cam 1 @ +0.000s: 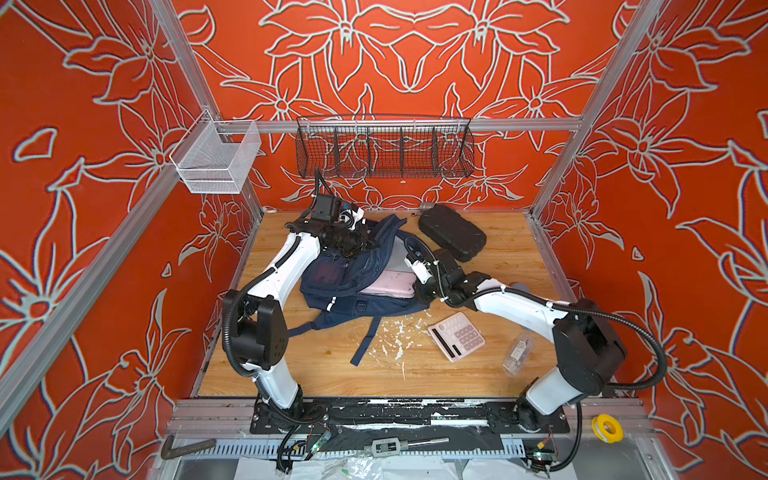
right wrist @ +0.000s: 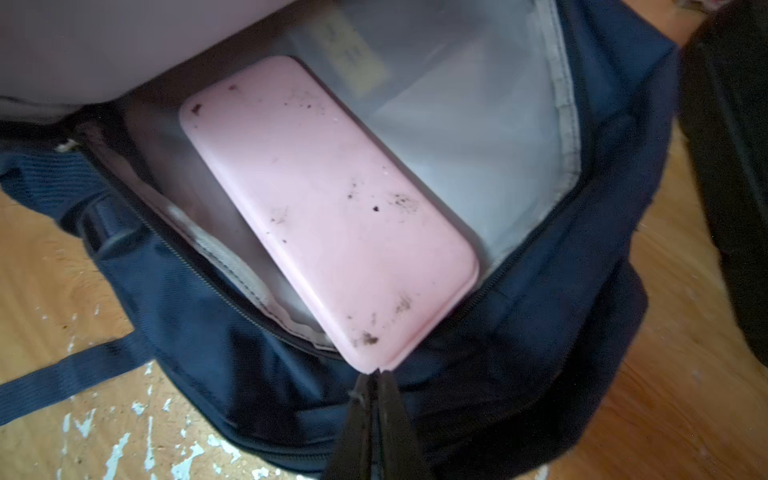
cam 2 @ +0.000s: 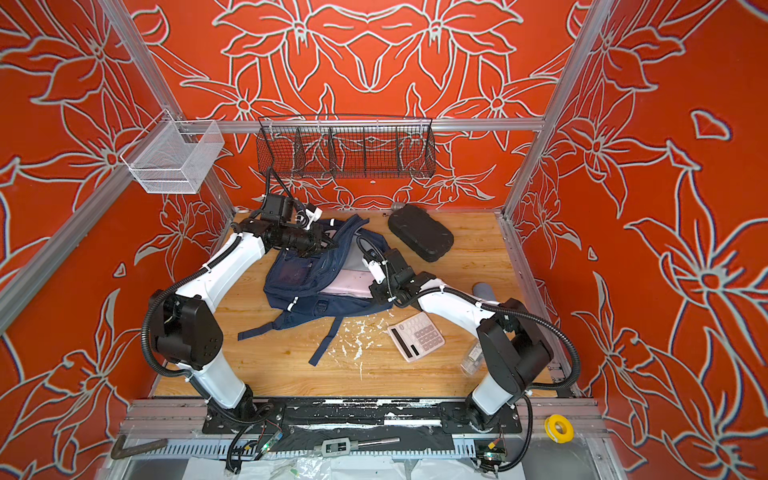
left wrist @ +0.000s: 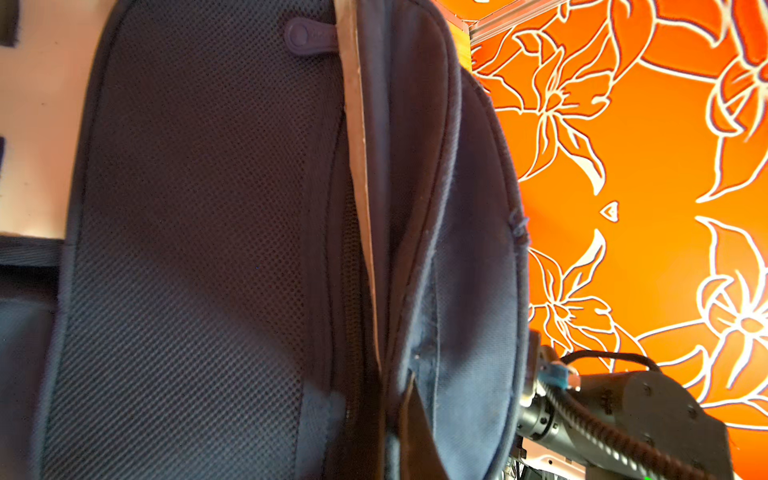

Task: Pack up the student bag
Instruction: 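Push the pencil case deeper into the backpack and open the right gripper, then withdraw the right gripper and move it over the pink calculator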

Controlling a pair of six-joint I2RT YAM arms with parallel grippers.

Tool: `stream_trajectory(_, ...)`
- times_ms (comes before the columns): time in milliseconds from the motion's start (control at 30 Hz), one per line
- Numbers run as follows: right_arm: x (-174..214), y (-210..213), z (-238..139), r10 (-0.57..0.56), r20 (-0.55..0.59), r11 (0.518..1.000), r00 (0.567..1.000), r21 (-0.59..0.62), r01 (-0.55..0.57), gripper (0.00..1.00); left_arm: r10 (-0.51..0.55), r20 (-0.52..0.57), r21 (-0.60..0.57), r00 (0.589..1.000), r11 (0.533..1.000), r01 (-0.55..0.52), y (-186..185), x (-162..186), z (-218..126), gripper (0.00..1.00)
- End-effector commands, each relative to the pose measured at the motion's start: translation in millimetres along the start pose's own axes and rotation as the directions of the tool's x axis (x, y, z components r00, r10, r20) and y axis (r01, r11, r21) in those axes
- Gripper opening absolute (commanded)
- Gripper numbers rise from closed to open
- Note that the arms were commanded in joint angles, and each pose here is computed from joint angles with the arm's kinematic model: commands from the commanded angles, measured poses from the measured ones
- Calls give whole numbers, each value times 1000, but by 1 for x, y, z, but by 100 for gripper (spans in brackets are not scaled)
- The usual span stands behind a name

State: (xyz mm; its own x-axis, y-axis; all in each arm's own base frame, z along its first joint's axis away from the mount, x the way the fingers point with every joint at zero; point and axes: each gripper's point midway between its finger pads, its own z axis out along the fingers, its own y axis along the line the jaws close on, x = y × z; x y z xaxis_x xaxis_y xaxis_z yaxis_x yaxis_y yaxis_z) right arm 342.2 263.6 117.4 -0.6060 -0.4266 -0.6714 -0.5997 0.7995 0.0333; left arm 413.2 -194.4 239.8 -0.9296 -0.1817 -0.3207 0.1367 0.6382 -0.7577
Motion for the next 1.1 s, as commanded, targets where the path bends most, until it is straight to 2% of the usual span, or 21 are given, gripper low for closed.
stream_trajectory(0, 18, -21, 2, 62, -58, 993, 996, 102, -56, 8, 72, 33, 76, 997, 994, -74, -33, -3, -18, 0)
stream_trajectory(100, 23, -18, 18, 68, -107, 994, 992, 90, -58, 8, 66, 30, 95, 997, 993, -68, -36, -3, -17, 0)
stream_trajectory(233, 20, -29, 37, 91, -120, 985, 989, 155, -72, 8, 72, 22, 115, 997, 991, -74, -44, -3, -14, 0)
stream_trajectory(333, 10, -21, 48, 65, -129, 992, 990, 112, -50, 8, 75, 11, 122, 997, 990, -75, -46, -2, -11, 0)
stream_trajectory(400, -5, -5, 52, 46, -80, 999, 996, 27, -44, 8, 74, 10, 133, 997, 988, -75, -47, -2, -9, 0)
stream_trajectory(500, -37, 30, 43, 25, 117, 988, 993, -157, -6, 12, 66, 3, 130, 998, 989, -66, -43, -2, -5, 0)
stream_trajectory(567, -55, 44, 35, 46, 251, 972, 967, -237, 15, 17, 54, -2, 133, 999, 990, -53, -40, -1, -3, 0)
stream_trajectory(633, -65, 52, 36, 68, 294, 957, 953, -288, 21, 19, 40, -9, 138, 999, 990, -38, -38, 0, 0, 0)
stream_trajectory(700, -63, 58, 45, 66, 253, 946, 965, -325, 21, 19, 35, -13, 140, 999, 990, -32, -38, -1, 1, 0)
stream_trajectory(800, -51, 48, 52, 69, 167, 964, 984, -267, -22, 19, 35, -4, 125, 999, 992, -34, -35, -4, 0, 0)
stream_trajectory(900, -48, 17, 27, 87, 185, 992, 979, -110, -67, 21, 36, 23, 108, 999, 993, -38, -31, -9, -5, 0)
stream_trajectory(1000, -35, -7, -8, 88, 115, 995, 989, 25, -92, 38, 43, 33, 77, 999, 996, -45, -22, -13, -8, 0)
stream_trajectory(1067, -18, -19, -29, 138, 27, 984, 990, 109, -140, 42, 50, 43, 70, 998, 996, -53, -20, -18, -11, 0)
